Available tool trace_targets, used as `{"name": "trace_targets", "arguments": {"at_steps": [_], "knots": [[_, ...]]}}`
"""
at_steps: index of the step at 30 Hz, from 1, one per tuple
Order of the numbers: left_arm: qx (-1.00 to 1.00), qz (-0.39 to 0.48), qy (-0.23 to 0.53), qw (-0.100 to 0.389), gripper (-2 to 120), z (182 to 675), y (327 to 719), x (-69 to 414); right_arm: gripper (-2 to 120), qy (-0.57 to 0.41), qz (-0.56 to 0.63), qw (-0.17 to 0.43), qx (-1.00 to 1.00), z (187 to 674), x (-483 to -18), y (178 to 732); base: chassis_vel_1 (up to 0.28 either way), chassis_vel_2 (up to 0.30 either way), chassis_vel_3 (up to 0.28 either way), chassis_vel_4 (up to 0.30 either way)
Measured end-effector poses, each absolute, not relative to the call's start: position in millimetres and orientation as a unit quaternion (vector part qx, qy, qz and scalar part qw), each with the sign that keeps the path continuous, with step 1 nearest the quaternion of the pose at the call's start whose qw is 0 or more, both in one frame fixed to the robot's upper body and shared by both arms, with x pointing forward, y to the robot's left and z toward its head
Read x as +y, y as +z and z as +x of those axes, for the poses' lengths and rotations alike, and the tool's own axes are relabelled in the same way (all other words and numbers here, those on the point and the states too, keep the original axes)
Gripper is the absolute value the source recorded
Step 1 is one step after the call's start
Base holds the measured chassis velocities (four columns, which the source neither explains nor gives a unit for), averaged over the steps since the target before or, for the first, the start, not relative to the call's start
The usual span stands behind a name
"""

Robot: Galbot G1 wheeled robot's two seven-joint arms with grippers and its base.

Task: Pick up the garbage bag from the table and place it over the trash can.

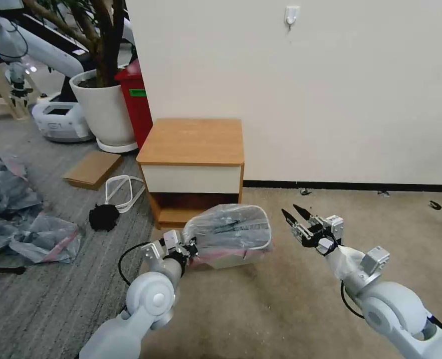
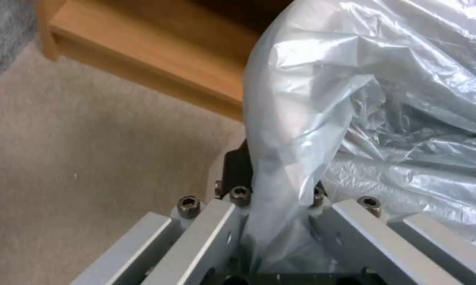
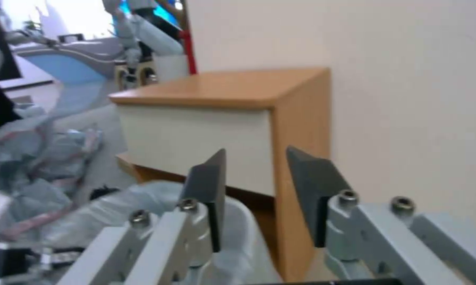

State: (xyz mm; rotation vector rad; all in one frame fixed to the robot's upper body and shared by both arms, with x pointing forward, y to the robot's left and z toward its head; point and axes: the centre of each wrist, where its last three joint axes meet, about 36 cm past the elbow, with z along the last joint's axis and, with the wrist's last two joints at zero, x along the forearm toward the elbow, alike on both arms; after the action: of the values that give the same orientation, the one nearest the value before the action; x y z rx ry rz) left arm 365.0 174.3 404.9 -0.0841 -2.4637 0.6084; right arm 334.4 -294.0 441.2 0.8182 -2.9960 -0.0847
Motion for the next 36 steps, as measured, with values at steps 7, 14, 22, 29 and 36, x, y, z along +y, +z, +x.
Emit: {"name": "trace_targets", "arguments": {"at_steps": [7, 14, 22, 29, 36], "knots": [[-0.934, -0.045, 0.212, 0.284, 2, 363, 404, 170, 5, 0.012, 0.307, 0.008, -0.952, 332, -294, 453, 0.000, 0.000, 0.000, 0.000], [-0.947, -0.067, 0.175, 0.260, 2, 358, 401, 161, 0, 0.049, 0.352, 0.013, -0.935, 329, -295, 456, 0.000, 0.000, 0.000, 0.000], [-0.965, -0.102, 0.114, 0.212, 2, 350, 396, 153, 0, 0.125, 0.431, 0.052, -0.892, 333, -300, 475, 0.000, 0.000, 0.000, 0.000], [-0.972, -0.128, 0.071, 0.183, 2, 342, 391, 146, 0, 0.161, 0.454, 0.140, -0.865, 336, -288, 492, 0.000, 0.000, 0.000, 0.000], [-0.973, -0.150, 0.051, 0.166, 2, 332, 391, 141, 0, 0.173, 0.440, 0.198, -0.859, 339, -283, 487, 0.000, 0.000, 0.000, 0.000]]}}
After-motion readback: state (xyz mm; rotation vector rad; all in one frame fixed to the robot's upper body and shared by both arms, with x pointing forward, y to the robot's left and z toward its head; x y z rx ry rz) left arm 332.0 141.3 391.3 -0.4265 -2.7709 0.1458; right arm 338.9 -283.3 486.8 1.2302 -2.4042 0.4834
